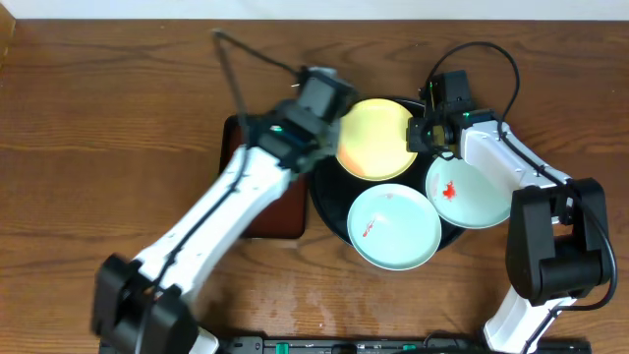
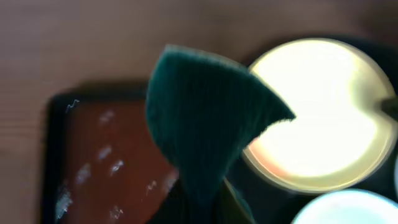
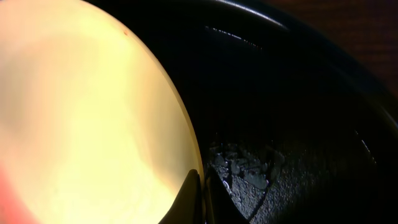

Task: Clean dirty plates on tray and stack at the side
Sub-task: 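Scrub the yellow plate face with the sponge in left gripper, then move the sponge with left gripper back onto the small tray, then lift yellow plate with right gripper and carry it to the right, then lower yellow plate onto table at right side and open right gripper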

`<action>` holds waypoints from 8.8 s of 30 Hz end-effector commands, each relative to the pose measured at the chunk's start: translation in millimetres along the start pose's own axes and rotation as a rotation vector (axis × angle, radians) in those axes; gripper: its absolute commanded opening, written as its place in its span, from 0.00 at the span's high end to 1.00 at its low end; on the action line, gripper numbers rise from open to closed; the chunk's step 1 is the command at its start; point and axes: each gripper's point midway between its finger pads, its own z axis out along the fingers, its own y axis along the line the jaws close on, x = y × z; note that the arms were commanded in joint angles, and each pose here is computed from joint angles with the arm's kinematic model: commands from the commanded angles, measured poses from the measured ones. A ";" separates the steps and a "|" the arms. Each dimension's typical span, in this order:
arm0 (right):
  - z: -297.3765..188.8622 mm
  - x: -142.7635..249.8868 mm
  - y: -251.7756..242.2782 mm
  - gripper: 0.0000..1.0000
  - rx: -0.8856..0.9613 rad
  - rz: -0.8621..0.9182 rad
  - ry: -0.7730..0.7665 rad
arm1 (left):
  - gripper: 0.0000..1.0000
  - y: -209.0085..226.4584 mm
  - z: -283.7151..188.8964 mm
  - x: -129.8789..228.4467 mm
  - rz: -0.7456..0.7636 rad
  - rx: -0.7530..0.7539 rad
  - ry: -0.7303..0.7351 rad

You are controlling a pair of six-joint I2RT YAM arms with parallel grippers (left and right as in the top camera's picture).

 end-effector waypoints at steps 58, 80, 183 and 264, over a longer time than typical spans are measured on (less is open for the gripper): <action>-8.3 -7.1 -4.5 0.99 0.011 0.008 -0.030 | 0.92 -96.5 159.6 72.1 0.064 0.369 0.193; -8.3 -7.0 -4.5 0.99 0.011 0.011 -0.030 | 0.92 -100.1 115.8 72.2 -0.042 0.418 0.280; -226.1 -53.2 265.2 0.99 0.522 -0.891 -0.986 | 0.92 183.7 10.7 105.6 -0.490 -0.138 0.557; -159.2 2.9 -281.0 0.55 0.148 0.733 -0.156 | 0.93 137.2 26.7 85.3 -0.376 -0.017 0.479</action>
